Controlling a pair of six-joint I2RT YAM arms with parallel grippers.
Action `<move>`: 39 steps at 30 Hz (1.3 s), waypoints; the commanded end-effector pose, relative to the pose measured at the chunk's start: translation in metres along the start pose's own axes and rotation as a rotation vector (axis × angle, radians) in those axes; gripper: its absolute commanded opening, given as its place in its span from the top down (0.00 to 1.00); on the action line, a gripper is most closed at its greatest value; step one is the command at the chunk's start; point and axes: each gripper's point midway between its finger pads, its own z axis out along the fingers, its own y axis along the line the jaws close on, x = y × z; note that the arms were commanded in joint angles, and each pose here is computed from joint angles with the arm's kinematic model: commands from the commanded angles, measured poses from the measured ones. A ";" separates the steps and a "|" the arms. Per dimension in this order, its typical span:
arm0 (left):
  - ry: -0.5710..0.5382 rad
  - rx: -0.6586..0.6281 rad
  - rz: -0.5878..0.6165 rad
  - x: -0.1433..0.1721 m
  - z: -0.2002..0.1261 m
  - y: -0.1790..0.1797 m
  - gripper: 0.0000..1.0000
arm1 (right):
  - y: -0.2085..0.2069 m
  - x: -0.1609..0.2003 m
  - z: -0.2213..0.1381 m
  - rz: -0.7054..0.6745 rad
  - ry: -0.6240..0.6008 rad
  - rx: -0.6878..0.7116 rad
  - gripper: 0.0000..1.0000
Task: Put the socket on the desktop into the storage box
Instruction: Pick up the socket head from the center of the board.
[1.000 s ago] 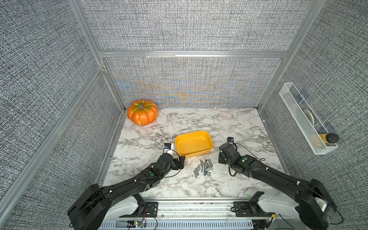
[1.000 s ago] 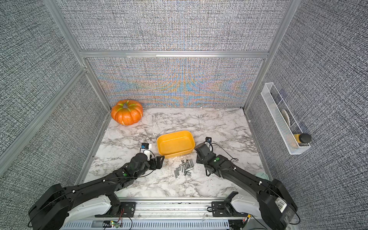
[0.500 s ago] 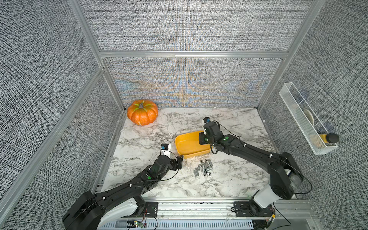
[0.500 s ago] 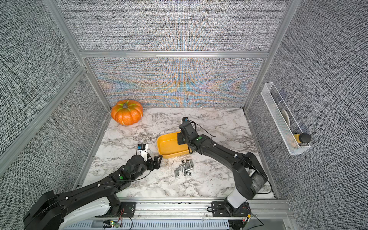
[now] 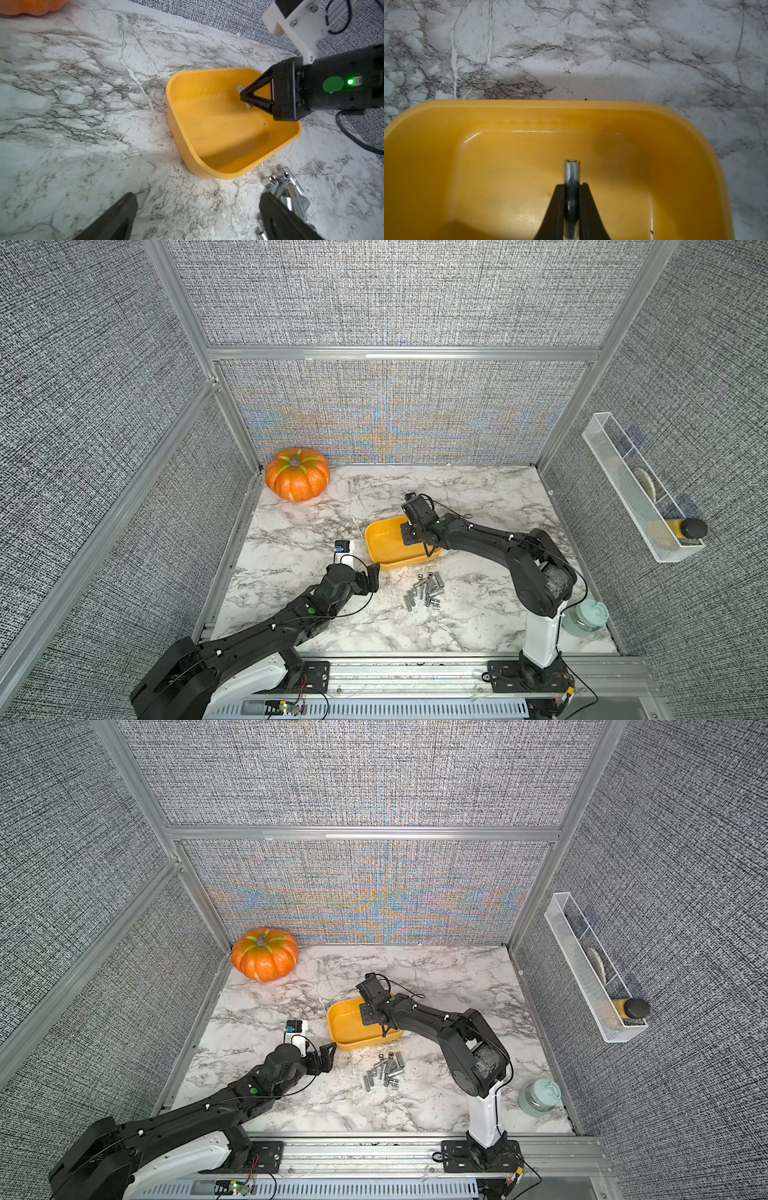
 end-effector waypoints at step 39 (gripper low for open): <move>0.153 0.262 0.061 0.022 0.012 -0.054 0.03 | -0.034 0.136 -0.097 0.184 -0.019 -0.177 0.65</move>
